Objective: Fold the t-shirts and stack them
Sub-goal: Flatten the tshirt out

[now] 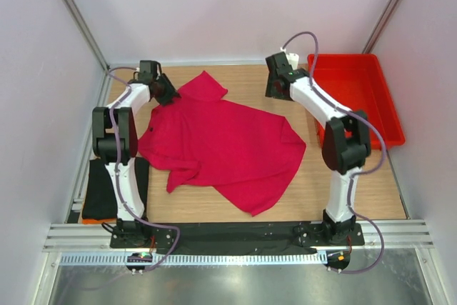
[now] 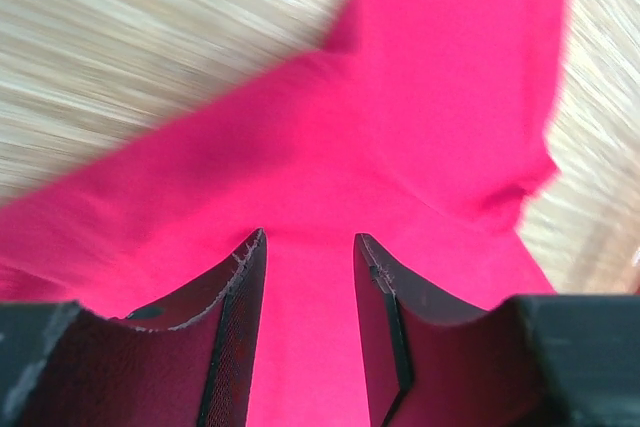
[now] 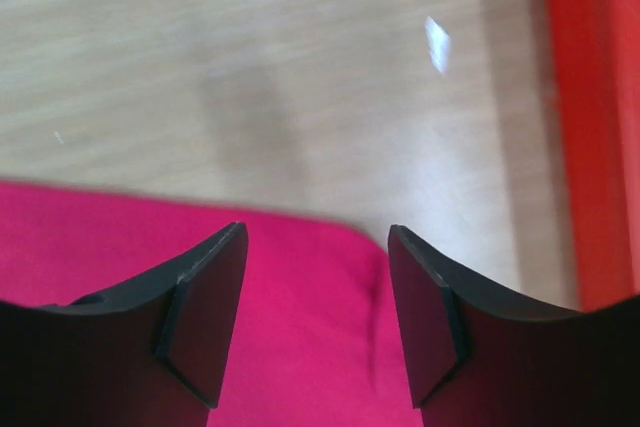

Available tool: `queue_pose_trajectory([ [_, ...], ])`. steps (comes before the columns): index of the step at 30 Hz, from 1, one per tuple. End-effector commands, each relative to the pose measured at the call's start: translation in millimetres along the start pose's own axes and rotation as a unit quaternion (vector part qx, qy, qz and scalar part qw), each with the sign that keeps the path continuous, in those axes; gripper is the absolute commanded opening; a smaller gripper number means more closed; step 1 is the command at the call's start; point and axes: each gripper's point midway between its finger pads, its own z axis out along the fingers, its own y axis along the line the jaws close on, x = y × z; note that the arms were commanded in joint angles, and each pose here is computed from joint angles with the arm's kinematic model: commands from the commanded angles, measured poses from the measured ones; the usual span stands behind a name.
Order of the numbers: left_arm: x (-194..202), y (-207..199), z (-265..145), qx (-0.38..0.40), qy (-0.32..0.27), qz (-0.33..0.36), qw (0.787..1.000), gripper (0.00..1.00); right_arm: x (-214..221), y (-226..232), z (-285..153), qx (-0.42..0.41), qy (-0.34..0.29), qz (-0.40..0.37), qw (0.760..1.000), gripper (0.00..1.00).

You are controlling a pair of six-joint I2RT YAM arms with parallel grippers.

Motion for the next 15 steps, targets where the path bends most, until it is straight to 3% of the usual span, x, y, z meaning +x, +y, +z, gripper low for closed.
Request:
queue_pose_trajectory([
  [1,-6,-59,-33,0.069,-0.024,0.048,0.996,0.42,23,-25,-47,-0.003,0.019,0.015,1.000,0.63],
  [5,3,-66,-17,0.075,-0.007,0.043,0.996,0.41,69,-39,-46,0.001,0.066,0.007,0.998,0.48],
  [8,8,-70,-8,0.082,-0.005,0.047,0.996,0.41,90,-50,-40,0.023,0.092,-0.002,0.995,0.48],
  [11,14,-72,5,0.092,0.001,0.050,0.994,0.43,93,-54,-30,0.035,0.087,-0.008,0.996,0.55],
  [15,19,-68,19,0.092,0.006,0.036,0.995,0.43,92,-57,-6,0.041,0.092,-0.010,0.995,0.55],
])
